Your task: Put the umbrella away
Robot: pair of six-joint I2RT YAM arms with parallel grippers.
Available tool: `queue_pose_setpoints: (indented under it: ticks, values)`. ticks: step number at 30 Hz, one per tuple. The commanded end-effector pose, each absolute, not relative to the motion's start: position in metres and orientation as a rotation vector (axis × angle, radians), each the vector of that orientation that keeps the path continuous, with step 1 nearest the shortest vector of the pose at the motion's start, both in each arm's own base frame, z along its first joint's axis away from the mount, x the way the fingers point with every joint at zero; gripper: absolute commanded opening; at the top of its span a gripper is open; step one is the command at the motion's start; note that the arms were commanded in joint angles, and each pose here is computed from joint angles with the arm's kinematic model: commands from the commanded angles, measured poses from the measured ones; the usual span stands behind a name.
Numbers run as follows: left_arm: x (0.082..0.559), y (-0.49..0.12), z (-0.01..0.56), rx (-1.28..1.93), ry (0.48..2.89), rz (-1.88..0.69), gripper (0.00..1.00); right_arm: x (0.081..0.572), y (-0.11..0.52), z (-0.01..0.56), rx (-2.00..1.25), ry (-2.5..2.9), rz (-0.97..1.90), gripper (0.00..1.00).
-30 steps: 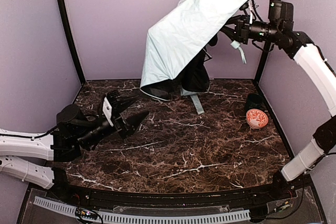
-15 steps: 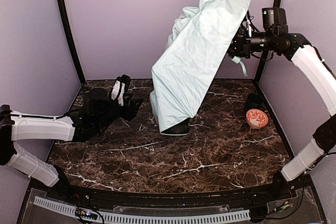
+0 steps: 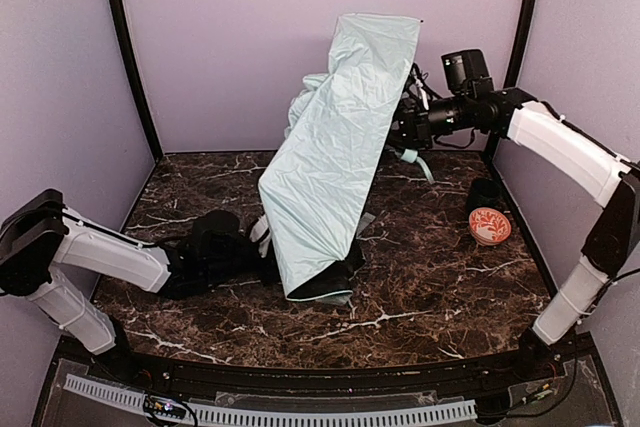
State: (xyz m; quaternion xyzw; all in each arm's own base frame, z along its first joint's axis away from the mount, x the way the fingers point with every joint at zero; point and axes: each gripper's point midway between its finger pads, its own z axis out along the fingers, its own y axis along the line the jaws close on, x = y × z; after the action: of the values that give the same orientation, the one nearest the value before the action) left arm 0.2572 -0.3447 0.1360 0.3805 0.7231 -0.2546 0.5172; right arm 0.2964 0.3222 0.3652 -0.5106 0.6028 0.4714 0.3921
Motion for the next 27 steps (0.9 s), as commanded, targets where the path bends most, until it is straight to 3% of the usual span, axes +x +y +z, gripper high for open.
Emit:
queue_pose_setpoints:
  ticks: [1, 14, 19, 24, 27]
  values:
    - [0.232, -0.354, 0.142, 1.027, 1.632, -0.659, 0.47, 0.306, 0.347, 0.329, -1.305, 1.592, 1.217, 0.0]
    - [0.2, -0.358, 0.096, 1.253, 1.66, -0.553, 0.45, 0.288, 0.379, 0.155, -1.449, 1.944, 1.156, 0.03]
    - [0.187, -0.368, 0.103, 1.322, 1.611, -0.528, 0.46, 0.291, 0.381, 0.116, -1.467, 2.047, 1.109, 0.23]
    - [0.184, -0.369, 0.113, 1.337, 1.594, -0.509, 0.49, 0.315, 0.376, 0.115, -1.357, 2.133, 0.922, 0.56]
    - [0.182, -0.365, 0.122, 1.33, 1.584, -0.509, 0.54, 0.334, 0.366, 0.127, -1.243, 2.187, 0.788, 0.65]
